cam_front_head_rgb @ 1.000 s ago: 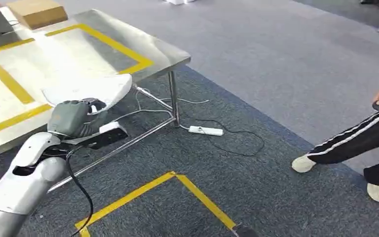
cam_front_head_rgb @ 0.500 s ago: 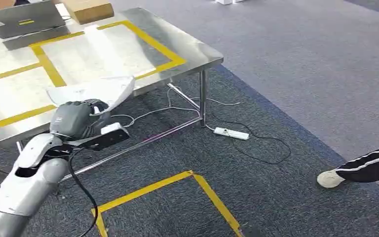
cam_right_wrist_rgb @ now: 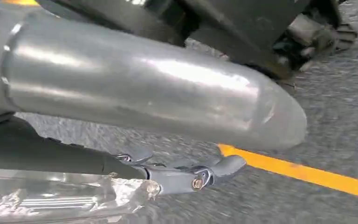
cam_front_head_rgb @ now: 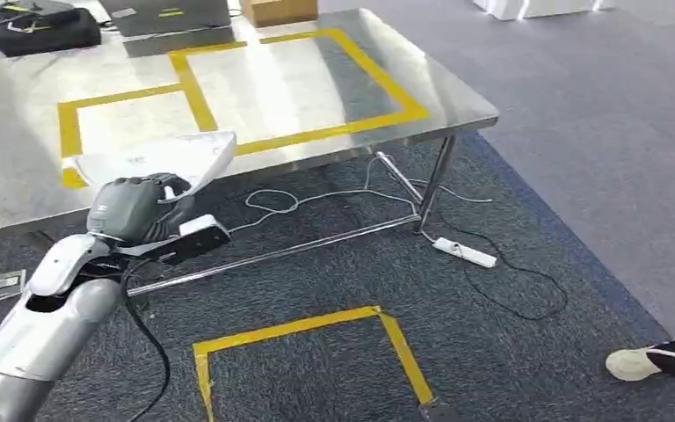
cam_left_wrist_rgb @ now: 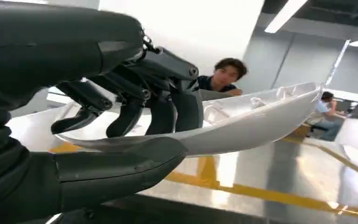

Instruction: Take the parts from the cabinet and place them on the table.

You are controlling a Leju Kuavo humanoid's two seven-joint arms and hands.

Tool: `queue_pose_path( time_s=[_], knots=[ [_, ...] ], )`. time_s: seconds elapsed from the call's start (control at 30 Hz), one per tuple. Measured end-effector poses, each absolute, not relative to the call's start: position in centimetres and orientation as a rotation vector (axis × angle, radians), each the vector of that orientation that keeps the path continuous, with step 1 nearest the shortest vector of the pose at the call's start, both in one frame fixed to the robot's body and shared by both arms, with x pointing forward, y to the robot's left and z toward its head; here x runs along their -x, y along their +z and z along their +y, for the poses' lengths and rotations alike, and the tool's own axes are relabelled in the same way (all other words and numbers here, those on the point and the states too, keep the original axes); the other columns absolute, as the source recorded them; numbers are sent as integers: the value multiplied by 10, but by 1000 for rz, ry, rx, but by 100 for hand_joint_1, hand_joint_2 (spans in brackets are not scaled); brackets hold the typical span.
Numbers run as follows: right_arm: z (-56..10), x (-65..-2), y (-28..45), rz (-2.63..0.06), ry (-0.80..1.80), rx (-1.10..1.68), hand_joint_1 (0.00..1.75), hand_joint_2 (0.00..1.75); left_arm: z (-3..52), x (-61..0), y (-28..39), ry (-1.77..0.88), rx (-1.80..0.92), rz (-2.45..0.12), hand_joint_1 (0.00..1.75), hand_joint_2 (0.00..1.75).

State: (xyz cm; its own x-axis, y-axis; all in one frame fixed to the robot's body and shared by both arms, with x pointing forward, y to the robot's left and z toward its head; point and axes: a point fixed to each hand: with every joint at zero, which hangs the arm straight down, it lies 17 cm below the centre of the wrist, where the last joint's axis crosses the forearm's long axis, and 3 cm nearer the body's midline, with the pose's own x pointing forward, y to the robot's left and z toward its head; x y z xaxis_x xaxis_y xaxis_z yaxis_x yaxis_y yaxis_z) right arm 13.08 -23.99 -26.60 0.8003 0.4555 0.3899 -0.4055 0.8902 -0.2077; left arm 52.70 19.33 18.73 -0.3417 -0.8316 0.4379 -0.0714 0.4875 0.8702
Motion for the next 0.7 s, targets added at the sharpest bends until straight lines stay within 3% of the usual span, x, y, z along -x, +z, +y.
queue_pose_path(
  time_s=[0.7],
  knots=[
    [-242, -124, -268, -431, 461, 117, 0, 0, 192, -529, 185, -960, -775, -1736, 175, 175]
  ],
)
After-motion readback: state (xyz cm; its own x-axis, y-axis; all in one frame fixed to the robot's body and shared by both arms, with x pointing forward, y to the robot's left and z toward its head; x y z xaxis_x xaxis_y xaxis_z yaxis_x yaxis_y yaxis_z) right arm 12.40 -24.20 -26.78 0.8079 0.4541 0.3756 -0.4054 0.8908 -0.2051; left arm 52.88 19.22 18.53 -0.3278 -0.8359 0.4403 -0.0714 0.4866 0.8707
